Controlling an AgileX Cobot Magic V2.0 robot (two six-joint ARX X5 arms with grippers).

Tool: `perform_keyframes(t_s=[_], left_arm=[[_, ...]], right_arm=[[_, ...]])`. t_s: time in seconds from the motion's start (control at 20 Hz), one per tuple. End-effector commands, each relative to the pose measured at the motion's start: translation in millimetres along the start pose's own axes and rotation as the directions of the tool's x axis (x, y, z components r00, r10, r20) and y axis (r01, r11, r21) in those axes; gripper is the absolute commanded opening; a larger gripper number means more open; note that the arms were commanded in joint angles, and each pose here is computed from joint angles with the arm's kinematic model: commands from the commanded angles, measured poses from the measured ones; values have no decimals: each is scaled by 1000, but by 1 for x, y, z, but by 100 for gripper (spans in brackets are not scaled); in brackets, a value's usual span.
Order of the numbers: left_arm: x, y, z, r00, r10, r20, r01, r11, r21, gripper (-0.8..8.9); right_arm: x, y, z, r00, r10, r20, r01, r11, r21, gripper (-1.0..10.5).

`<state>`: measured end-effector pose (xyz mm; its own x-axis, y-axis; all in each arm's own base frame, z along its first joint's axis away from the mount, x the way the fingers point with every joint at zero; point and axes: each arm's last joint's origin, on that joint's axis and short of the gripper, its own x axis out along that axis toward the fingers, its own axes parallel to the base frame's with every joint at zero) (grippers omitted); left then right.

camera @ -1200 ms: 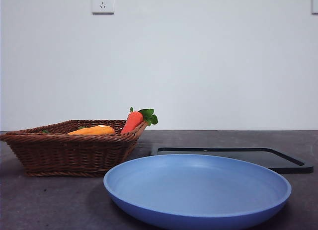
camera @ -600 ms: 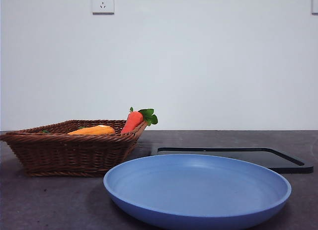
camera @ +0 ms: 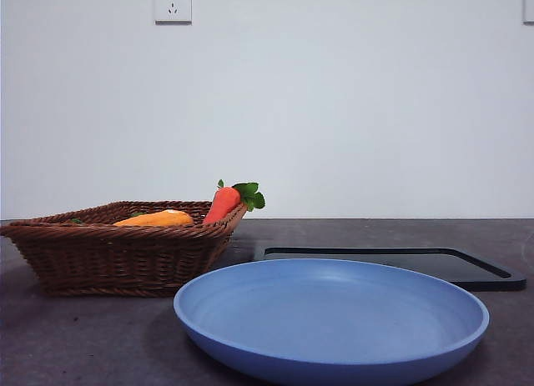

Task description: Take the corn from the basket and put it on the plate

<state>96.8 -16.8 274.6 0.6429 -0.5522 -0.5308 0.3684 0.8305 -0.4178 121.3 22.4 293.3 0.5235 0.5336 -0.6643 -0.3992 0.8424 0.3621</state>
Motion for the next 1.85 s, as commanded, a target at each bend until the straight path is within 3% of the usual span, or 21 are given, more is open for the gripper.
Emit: perform_keyframes(t_s=[0.05, 0.4, 0.7, 1.5, 1.65, 1.8, 1.85], left_arm=[[-3, -3, 5, 1000, -10, 22, 10, 1000, 22, 412], [-1, -2, 6, 1000, -10, 20, 10, 1000, 16, 412], [-1, -2, 6, 1000, -10, 20, 10, 1000, 16, 412], [-1, -2, 6, 1000, -11, 19, 10, 1000, 16, 412], [-1, -2, 6, 1000, -11, 19, 10, 1000, 17, 412], [-1, -2, 7, 1000, -10, 18, 10, 1000, 16, 410], [-1, -2, 7, 1000, -10, 16, 10, 1000, 15, 400]], right_arm=[[-2, 2, 4, 1000, 4, 9, -4, 1000, -11, 299], [14, -7, 11, 999, 12, -48, -10, 999, 46, 299], [57, -14, 27, 985, 65, -157, -57, 997, 54, 298], [193, -33, 21, 899, 106, -425, -94, 994, 49, 290], [204, -33, 16, 887, 106, -449, -94, 994, 49, 214], [206, -31, 16, 888, 110, -447, -104, 994, 39, 21], [206, -31, 16, 888, 109, -446, -103, 994, 38, 4]])
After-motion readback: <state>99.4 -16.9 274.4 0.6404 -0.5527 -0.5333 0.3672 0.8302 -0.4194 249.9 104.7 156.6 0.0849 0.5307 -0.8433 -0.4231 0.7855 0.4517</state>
